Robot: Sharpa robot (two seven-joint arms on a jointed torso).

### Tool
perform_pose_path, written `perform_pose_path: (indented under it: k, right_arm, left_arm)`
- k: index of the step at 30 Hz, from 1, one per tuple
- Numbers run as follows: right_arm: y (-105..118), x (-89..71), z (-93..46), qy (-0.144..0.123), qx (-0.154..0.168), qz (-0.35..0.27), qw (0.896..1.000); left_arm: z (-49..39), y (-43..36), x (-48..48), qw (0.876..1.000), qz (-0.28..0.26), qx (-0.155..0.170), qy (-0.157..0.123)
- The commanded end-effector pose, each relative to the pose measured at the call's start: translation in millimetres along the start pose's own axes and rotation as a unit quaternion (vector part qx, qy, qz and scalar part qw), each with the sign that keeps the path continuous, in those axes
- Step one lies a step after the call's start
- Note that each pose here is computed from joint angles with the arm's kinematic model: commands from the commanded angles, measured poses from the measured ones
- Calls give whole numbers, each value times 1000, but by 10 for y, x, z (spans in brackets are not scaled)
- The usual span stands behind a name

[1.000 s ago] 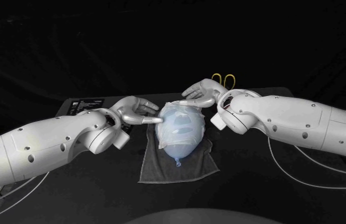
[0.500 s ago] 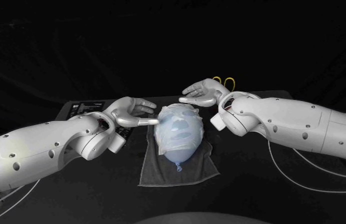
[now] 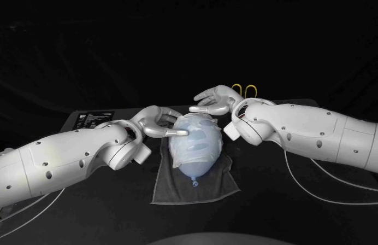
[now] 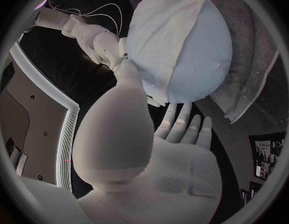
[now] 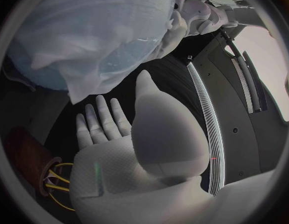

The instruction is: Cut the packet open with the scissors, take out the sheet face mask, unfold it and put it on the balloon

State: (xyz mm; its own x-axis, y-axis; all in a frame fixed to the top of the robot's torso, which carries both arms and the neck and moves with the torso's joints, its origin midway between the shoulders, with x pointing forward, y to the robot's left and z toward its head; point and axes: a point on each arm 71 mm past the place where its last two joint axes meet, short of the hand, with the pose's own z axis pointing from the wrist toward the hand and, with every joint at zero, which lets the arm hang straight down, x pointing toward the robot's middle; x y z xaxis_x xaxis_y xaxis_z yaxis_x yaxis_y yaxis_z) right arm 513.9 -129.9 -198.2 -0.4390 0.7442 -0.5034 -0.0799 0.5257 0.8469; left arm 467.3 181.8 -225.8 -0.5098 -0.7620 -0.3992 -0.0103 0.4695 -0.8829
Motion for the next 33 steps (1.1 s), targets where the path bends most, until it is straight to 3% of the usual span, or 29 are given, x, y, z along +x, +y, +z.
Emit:
perform_pose_path:
  k: [1, 9, 19, 33]
  right_arm:
    - [25, 46, 19, 32, -4, -21, 999]
    - [41, 64, 24, 45, -6, -35, 998]
    - [16, 41, 7, 50, 0, -47, 998]
    - [-22, 22, 48, 42, 25, -85, 995]
  left_arm:
    - [40, -7, 25, 1000, 17, -17, -8]
    - [54, -41, 120, 999, 33, -23, 16]
    - [51, -36, 144, 998, 48, -30, 27]
    - [33, -101, 237, 997, 60, -19, 41]
